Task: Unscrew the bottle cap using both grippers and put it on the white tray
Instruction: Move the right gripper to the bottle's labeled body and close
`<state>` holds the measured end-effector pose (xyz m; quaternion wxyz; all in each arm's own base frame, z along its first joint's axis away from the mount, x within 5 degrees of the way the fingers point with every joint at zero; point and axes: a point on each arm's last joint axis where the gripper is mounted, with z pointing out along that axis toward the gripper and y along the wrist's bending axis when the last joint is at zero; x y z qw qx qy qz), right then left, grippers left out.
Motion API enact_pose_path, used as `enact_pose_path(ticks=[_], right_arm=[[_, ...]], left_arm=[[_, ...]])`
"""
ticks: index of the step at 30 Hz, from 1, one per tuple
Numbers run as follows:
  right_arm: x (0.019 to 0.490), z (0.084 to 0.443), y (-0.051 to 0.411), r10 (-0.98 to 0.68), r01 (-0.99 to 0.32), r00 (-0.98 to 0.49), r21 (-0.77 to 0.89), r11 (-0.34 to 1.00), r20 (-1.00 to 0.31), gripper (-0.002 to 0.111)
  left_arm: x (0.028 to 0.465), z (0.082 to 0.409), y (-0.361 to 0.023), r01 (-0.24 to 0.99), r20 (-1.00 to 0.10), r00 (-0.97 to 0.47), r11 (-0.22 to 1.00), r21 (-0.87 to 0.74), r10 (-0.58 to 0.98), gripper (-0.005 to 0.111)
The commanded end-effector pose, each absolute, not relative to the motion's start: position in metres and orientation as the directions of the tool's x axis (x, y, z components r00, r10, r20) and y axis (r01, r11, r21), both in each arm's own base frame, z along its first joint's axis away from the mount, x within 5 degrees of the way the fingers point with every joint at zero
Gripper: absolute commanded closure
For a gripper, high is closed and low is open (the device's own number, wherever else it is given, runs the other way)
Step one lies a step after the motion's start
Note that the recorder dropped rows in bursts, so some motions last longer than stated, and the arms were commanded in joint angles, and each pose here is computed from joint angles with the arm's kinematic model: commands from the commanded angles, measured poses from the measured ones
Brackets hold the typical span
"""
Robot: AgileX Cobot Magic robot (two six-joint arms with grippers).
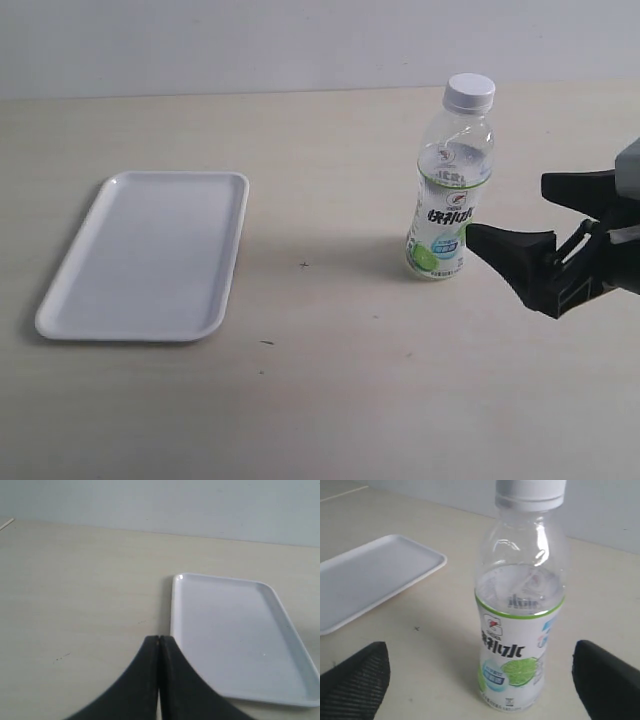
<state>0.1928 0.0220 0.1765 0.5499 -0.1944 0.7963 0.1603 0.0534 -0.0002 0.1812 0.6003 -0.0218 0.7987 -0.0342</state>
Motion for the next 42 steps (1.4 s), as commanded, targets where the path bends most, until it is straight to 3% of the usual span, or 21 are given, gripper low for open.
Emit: enact_pose_path(ticks=[1,19,42], right_arm=[[0.203,0.172,0.017,-0.184,-0.467,-0.265,-0.041,0.883,-0.946,0.014],[0.251,0.141,0.019,-0.115,-0.535,-0.307,0.071,0.842,-0.945,0.014],[0.296,0.110,0.023,-0.098,-0.678,-0.213,0.075,0.731,-0.972,0.014]], left_arm=[[0.053,0.181,0.000,0.008,-0.960,-0.268,0.996,-0.089,-0.083,0.107],[0.053,0.181,0.000,0.008,-0.960,-0.268,0.996,-0.089,-0.083,0.107],[0.053,0.181,0.000,0.008,-0.960,-0.268,0.996,-0.089,-0.083,0.107]])
